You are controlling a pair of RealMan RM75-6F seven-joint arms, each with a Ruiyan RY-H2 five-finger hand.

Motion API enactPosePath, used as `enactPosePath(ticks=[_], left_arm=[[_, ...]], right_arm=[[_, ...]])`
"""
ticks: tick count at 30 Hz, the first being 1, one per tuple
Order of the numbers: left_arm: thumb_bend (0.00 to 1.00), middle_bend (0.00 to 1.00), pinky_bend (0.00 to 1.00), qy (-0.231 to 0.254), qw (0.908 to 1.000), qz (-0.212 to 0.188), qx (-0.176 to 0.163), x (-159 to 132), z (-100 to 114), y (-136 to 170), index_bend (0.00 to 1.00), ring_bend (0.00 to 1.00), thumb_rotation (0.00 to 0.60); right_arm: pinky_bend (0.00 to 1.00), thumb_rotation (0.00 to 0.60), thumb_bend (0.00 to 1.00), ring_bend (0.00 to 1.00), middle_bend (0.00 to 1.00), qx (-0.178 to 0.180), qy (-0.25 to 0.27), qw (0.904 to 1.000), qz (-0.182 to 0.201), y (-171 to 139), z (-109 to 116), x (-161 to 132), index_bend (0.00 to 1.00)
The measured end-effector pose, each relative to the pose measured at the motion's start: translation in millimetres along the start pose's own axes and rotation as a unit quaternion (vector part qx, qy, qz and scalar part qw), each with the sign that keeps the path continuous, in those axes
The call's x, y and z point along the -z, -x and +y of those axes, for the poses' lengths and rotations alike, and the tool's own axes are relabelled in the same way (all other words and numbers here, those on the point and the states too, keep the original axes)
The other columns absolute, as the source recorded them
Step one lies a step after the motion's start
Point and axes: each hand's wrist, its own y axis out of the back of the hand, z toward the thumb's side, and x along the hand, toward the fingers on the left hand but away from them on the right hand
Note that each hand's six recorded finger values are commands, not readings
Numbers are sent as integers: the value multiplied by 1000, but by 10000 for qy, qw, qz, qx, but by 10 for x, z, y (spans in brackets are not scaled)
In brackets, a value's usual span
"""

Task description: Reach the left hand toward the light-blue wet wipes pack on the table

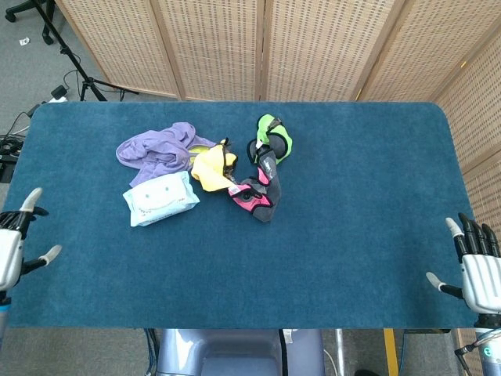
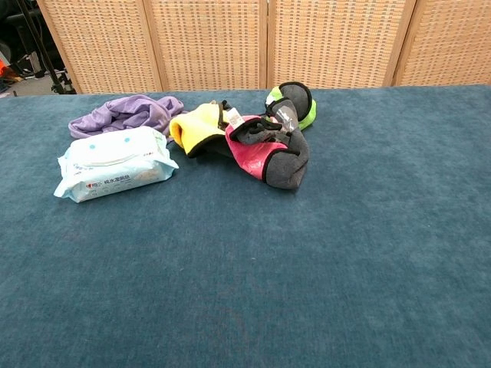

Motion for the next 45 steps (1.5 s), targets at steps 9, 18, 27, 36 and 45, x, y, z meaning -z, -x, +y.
enactPosePath(ticks=[9,18,27,36,45], left_arm=[[953,975,988,315,9962,-435,679,-605,-207,-1038,0,1000,600],[1000,975,988,1176,9670,-153,2257,-1078,-847,-1661,0,1000,600],[1000,975,989,1554,9351,-39,3183,-1491,-1365,-1903,0,1000,600],[1000,976,989,1622,9145,234,3699,-1711,-1741,-1902,0,1000,600],[1000,975,989,1780,9002,412,3953,-1766,-1926,-1903,0,1000,600]], right_arm=[[0,600,0,0,0,14,20,9996,-298,110,4,127,0],[0,600,0,0,0,-145,-2,9983,-561,224,-77,252,0],[0,600,0,0,0,-209,33,9969,-759,293,-109,372,0],[0,600,0,0,0,-211,89,9965,-807,298,-94,418,0],[0,600,0,0,0,-213,94,9964,-819,306,-98,431,0]])
